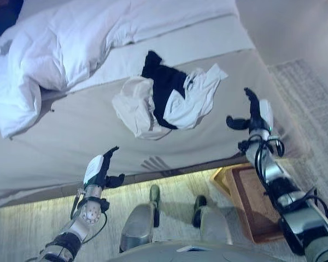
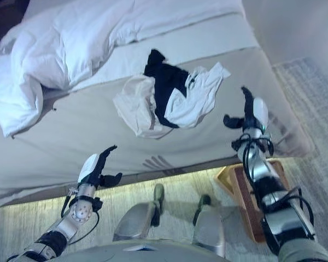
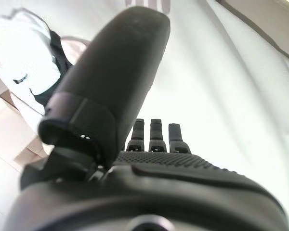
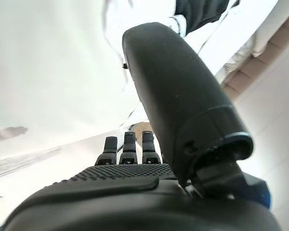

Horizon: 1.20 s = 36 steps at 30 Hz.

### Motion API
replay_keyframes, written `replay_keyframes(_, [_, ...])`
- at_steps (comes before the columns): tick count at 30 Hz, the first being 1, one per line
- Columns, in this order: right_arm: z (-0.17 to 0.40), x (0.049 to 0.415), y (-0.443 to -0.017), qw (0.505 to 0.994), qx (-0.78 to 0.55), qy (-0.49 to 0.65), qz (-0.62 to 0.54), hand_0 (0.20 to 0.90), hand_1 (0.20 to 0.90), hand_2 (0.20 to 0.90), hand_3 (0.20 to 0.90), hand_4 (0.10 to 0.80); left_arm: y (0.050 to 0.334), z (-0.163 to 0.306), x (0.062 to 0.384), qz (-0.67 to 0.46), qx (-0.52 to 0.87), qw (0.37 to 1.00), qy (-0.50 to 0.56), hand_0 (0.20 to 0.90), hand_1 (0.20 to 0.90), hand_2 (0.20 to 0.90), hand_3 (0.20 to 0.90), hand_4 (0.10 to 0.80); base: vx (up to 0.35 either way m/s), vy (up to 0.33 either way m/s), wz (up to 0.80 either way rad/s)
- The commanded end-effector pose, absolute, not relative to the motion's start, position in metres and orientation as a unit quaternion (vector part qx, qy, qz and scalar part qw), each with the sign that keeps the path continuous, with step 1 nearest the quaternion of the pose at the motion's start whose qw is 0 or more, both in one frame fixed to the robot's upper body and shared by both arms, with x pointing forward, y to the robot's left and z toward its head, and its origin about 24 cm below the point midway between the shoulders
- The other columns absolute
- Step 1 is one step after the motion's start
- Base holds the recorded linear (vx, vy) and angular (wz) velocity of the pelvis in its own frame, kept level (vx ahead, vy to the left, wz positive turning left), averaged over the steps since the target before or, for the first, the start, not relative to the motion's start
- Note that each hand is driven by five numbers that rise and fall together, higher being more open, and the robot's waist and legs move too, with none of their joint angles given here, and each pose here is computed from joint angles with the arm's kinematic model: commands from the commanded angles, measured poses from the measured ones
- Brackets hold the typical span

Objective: Pick up the clothes from the bed and place them into the basket

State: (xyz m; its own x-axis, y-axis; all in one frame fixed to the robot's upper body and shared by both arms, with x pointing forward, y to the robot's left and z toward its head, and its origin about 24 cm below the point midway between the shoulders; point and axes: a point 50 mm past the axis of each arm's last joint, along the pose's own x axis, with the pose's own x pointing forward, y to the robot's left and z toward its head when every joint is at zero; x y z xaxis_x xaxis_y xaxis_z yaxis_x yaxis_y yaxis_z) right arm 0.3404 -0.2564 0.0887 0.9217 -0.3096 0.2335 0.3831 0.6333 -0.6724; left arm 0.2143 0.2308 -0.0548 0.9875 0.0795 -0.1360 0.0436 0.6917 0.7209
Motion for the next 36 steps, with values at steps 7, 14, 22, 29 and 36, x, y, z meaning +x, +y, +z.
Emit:
replay_keyframes(7, [0.19, 0.369, -0.272, 0.868, -0.407, -0.157, -0.235, 0.9, 0.9, 0.9, 0.9, 0.8, 0.22, -0.01, 0.234, 0.023, 0.382, 0.922, -0.067, 0.9, 0.9, 0.9, 0.9, 0.8, -0.107, 0.042, 0.11])
replay_keyframes(14, [0.228, 0.382, -0.269, 0.867, -0.419, -0.159, -0.22, 0.9, 0.9, 0.9, 0.9, 0.8, 0.227, -0.009, 0.231, 0.061, 0.377, 0.921, -0.08, 0.9, 0.9, 0.9, 0.9, 0.8, -0.037, 0.022, 0.1])
replay_keyframes(22, [0.248, 0.389, -0.265, 0.876, -0.401, -0.158, -0.217, 0.9, 0.9, 0.9, 0.9, 0.8, 0.23, -0.004, 0.232, 0.07, 0.395, 0.912, -0.088, 0.9, 0.9, 0.9, 0.9, 0.8, -0.035, 0.031, 0.06])
replay_keyframes(29, [0.267, 0.395, -0.257, 0.876, -0.404, -0.162, -0.207, 0.9, 0.9, 0.9, 0.9, 0.8, 0.233, -0.005, 0.229, 0.084, 0.38, 0.917, -0.084, 0.9, 0.9, 0.9, 0.9, 0.8, -0.024, 0.017, 0.1])
replay_keyframes(36, [0.277, 0.397, -0.26, 0.874, -0.406, -0.152, -0.22, 0.9, 0.9, 0.9, 0.9, 0.8, 0.235, -0.001, 0.227, 0.091, 0.365, 0.922, -0.094, 0.9, 0.9, 0.9, 0.9, 0.8, -0.014, -0.015, 0.14])
